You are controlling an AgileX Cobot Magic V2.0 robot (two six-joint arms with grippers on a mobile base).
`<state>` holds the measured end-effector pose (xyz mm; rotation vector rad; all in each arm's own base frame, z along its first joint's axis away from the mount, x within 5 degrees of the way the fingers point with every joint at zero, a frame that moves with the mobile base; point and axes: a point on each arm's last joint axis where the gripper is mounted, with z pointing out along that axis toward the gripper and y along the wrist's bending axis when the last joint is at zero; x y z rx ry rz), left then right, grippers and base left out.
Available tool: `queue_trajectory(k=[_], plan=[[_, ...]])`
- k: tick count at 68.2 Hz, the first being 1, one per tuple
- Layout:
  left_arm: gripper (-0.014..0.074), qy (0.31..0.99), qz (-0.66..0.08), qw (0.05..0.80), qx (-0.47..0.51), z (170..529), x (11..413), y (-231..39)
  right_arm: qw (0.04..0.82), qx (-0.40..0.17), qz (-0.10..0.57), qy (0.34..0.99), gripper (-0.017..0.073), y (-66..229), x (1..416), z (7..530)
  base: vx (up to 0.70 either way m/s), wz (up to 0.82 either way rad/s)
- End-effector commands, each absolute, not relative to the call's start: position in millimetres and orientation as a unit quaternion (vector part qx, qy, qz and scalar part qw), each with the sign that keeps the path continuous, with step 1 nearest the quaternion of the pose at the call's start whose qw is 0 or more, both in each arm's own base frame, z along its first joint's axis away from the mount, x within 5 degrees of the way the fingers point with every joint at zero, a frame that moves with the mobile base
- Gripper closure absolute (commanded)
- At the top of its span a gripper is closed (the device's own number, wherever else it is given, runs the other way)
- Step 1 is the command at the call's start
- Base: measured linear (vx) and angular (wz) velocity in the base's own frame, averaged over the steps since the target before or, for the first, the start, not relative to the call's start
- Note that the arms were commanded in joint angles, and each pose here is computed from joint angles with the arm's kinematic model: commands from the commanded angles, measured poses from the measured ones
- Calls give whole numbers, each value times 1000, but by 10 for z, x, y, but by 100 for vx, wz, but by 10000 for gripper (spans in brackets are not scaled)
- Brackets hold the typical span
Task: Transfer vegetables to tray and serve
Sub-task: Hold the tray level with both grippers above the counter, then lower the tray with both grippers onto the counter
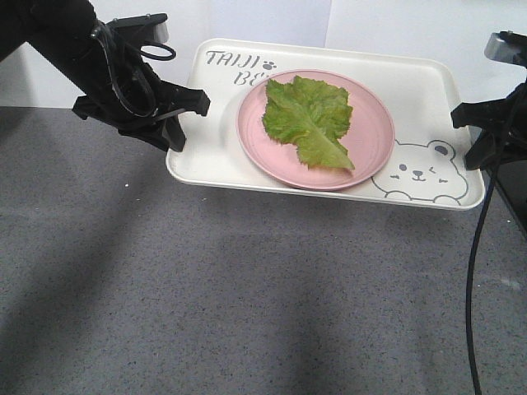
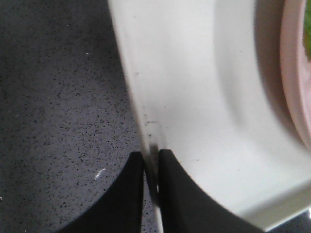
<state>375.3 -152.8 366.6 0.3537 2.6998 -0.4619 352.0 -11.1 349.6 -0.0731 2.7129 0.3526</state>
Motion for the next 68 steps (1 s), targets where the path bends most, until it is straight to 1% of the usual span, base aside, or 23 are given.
queue_trajectory(k=[1,12,18,28,44,54,68], plan=[[599,928,-242,244,147,4024,3581,-1713,259,-65,201,943,565,130,3427,3820,0,0],[599,937,-199,244,150,3958,3625,-1658,259,-88,228,934,565,178,3498,3759,0,0],[599,941,-184,241,150,3894,3671,-1651,249,-89,240,934,565,189,3575,3664,0,0],[599,947,-173,226,149,3746,3762,-1670,217,-88,240,942,564,169,3724,3416,0,0],[599,958,-152,193,148,3418,3940,-1715,170,-95,225,955,561,122,3926,3006,0,0],[599,965,-138,169,147,3178,4051,-1741,141,-101,192,966,559,55,3998,2789,0,0],[599,970,-132,143,145,2936,4143,-1776,125,-109,155,974,554,-13,4028,2669,0,0]])
